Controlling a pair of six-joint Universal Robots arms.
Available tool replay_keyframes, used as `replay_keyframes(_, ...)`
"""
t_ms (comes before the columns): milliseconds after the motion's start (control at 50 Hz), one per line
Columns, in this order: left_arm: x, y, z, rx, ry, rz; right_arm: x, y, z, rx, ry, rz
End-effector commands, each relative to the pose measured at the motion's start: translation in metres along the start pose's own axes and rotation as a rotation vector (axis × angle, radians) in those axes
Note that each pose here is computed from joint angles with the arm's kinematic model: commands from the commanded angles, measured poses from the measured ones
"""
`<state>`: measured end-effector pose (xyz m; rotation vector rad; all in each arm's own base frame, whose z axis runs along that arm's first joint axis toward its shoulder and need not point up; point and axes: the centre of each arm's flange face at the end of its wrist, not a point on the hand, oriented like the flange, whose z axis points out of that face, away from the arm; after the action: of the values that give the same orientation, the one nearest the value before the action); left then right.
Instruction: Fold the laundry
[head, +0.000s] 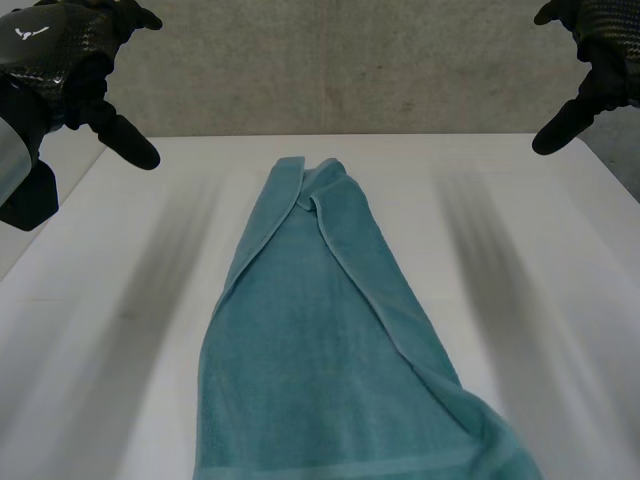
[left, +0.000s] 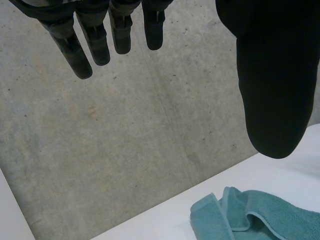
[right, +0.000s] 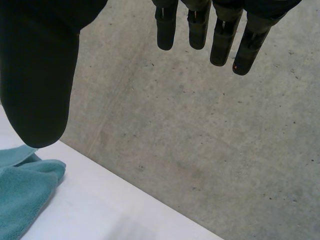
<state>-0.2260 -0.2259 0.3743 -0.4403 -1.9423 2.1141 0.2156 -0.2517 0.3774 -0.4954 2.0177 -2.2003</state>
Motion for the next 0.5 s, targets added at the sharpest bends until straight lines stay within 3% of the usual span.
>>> replay_keyframes(20,0.0,0.001,0.001,-0.002,-0.001,0.0,-0.003,0.003,0.001,-0.003,-0.013,-0.005)
replay_keyframes(140,-0.001,0.002,0.001,-0.006,-0.003,0.003,-0.01,0.013,0.002,-0.029,-0.077,-0.031)
replay_keyframes(240,-0.001,0.006,0.004,-0.018,-0.004,0.004,-0.035,0.043,0.003,-0.113,-0.233,-0.088)
replay_keyframes(340,-0.001,0.01,0.007,-0.028,-0.001,0.004,-0.05,0.065,0.005,-0.183,-0.279,-0.127)
replay_keyframes(500,0.0,0.04,0.023,-0.091,-0.001,0.003,-0.069,0.119,-0.001,-0.401,-0.319,-0.055)
